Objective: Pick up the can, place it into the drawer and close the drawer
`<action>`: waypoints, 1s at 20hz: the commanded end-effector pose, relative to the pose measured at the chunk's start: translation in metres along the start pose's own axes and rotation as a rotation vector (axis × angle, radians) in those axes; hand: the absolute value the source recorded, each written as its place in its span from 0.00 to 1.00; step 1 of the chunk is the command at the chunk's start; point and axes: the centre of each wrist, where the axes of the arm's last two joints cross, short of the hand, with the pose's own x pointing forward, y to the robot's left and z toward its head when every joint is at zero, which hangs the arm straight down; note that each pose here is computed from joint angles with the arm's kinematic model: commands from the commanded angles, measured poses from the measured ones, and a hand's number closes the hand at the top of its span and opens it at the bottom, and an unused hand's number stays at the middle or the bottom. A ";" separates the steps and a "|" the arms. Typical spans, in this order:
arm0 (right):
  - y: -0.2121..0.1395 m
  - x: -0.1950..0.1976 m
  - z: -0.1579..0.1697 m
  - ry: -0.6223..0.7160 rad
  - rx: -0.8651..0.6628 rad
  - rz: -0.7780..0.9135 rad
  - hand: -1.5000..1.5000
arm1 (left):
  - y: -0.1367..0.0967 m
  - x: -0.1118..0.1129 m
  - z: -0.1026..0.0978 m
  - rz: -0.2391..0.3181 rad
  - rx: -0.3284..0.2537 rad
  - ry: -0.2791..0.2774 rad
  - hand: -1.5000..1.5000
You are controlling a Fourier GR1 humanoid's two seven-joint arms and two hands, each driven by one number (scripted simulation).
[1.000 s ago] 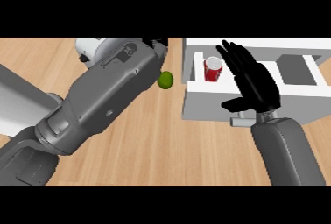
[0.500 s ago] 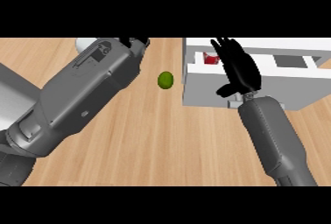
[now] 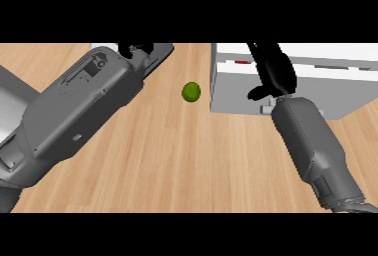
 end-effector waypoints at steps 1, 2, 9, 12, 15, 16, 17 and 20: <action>0.016 -0.007 0.004 0.054 0.001 -0.003 0.00 | 0.014 0.007 -0.001 -0.006 0.003 -0.014 0.00; 0.011 -0.015 0.000 0.066 -0.034 -0.010 0.00 | 0.009 0.006 0.000 0.017 -0.006 -0.004 0.00; 0.006 -0.009 -0.017 0.062 -0.075 0.021 0.00 | 0.024 0.030 0.003 -0.001 -0.024 -0.008 0.00; -0.012 -0.005 -0.035 0.079 -0.109 0.039 0.00 | 0.026 0.021 0.009 -0.006 -0.049 -0.008 0.00; -0.026 -0.022 -0.042 0.096 -0.127 0.059 0.00 | 0.021 0.022 0.013 0.015 -0.040 -0.009 0.00; -0.017 0.000 -0.043 0.072 -0.116 0.057 0.00 | 0.013 0.012 0.018 -0.006 -0.041 -0.015 0.00; -0.032 -0.011 -0.051 0.096 -0.132 0.064 0.00 | 0.022 0.012 0.017 0.002 -0.044 -0.018 0.00; -0.045 -0.013 -0.061 0.113 -0.127 0.075 0.00 | 0.023 0.014 0.024 -0.002 -0.046 0.002 0.00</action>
